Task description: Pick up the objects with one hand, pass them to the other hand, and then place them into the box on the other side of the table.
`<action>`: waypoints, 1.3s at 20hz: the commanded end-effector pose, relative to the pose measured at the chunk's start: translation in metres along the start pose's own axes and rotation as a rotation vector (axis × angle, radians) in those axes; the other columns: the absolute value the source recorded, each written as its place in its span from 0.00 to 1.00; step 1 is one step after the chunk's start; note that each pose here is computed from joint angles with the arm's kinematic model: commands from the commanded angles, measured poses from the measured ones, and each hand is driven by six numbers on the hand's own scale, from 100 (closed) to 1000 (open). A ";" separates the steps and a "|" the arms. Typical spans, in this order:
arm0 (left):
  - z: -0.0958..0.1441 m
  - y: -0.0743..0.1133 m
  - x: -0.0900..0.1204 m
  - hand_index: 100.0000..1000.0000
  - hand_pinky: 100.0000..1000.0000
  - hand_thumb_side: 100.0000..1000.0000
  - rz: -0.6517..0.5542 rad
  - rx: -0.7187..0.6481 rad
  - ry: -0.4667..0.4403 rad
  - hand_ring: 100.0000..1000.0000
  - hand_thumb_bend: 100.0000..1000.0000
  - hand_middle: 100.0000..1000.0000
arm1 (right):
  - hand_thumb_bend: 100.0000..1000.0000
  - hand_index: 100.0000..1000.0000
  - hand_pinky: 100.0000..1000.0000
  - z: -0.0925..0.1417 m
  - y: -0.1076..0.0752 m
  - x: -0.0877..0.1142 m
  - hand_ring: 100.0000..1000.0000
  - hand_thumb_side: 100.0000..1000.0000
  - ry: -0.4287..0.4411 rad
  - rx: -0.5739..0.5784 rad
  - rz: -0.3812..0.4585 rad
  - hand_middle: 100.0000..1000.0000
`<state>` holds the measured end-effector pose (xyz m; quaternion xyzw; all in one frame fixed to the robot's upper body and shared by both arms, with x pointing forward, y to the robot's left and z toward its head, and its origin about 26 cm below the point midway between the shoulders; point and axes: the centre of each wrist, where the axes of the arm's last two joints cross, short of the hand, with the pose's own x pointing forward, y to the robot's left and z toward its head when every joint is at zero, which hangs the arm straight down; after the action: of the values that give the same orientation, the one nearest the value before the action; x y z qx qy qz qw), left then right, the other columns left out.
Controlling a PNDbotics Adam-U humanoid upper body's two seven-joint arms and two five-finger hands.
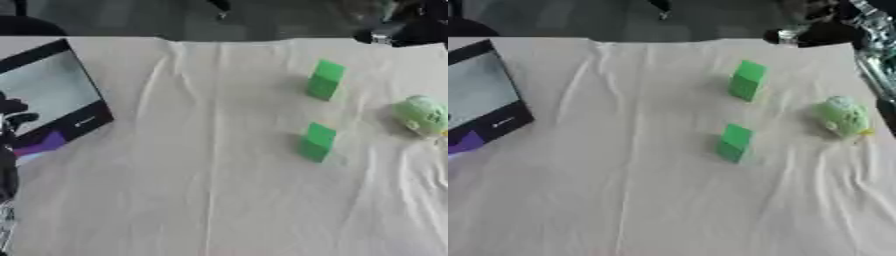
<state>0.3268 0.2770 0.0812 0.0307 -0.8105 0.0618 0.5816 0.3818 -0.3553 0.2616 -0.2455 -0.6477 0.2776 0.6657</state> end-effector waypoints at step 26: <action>-0.006 -0.002 0.008 0.59 0.94 0.60 -0.013 -0.034 -0.023 0.53 0.41 0.51 | 0.66 0.85 0.81 -0.052 -0.004 -0.012 0.80 0.17 0.218 0.220 0.264 0.82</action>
<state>0.3281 0.2738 0.0806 0.0246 -0.8090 0.0522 0.5850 0.4354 -0.3611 0.2431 -0.2680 -0.4946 0.4075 0.7194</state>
